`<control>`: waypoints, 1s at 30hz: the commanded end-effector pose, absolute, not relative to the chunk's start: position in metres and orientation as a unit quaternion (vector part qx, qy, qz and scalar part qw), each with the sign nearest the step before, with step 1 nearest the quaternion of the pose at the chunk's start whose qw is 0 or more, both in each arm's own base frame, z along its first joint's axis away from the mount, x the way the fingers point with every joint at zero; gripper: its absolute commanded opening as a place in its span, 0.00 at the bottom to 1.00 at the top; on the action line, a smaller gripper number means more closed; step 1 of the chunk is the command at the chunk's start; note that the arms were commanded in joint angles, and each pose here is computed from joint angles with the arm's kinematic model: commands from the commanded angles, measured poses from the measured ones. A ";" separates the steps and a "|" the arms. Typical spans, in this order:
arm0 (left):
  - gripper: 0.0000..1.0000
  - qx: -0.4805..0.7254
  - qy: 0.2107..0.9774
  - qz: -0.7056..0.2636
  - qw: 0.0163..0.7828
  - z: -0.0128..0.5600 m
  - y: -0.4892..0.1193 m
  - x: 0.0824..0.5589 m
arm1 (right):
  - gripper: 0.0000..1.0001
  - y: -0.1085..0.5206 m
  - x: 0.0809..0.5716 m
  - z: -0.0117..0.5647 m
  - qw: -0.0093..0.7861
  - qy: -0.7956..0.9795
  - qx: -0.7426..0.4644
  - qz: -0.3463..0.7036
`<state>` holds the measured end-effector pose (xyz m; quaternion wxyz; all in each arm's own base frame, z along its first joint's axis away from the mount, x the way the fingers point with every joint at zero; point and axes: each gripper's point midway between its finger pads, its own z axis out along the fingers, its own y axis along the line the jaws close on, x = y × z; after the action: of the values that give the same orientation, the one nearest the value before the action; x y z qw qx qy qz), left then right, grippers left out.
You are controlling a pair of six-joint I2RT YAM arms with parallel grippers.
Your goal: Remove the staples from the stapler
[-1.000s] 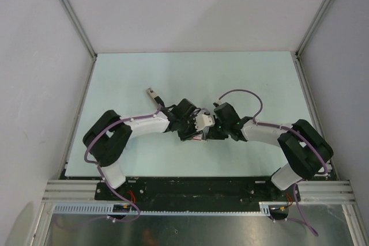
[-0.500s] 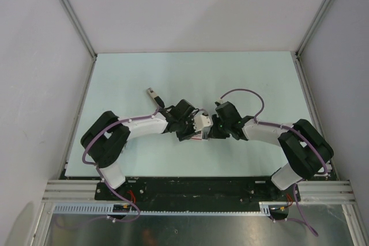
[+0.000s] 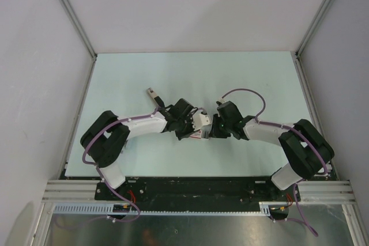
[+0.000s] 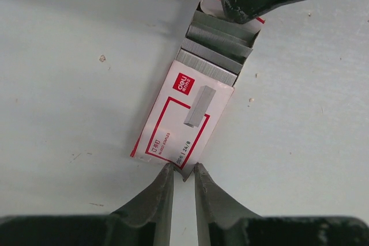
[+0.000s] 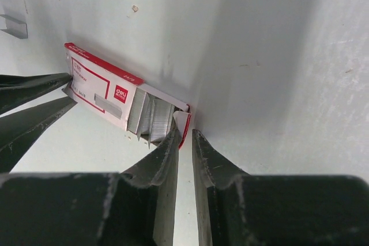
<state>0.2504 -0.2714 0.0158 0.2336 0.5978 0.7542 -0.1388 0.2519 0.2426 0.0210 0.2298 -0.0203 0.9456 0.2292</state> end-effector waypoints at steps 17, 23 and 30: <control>0.47 0.584 0.756 -0.140 0.259 0.053 -0.272 0.255 | 0.22 0.227 0.253 0.029 0.235 0.943 -0.027 0.233; 0.49 0.597 0.742 -0.153 0.263 0.057 -0.293 0.256 | 0.23 0.234 0.256 0.036 0.240 0.937 -0.020 0.252; 0.49 0.613 0.734 -0.157 0.246 0.043 -0.305 0.259 | 0.28 0.249 0.265 0.050 0.254 0.924 -0.012 0.286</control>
<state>0.2569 -0.2917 0.0459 0.2498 0.6025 0.7444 -0.1431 0.2540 0.2353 0.0277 0.2276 -0.0164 0.9416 0.2476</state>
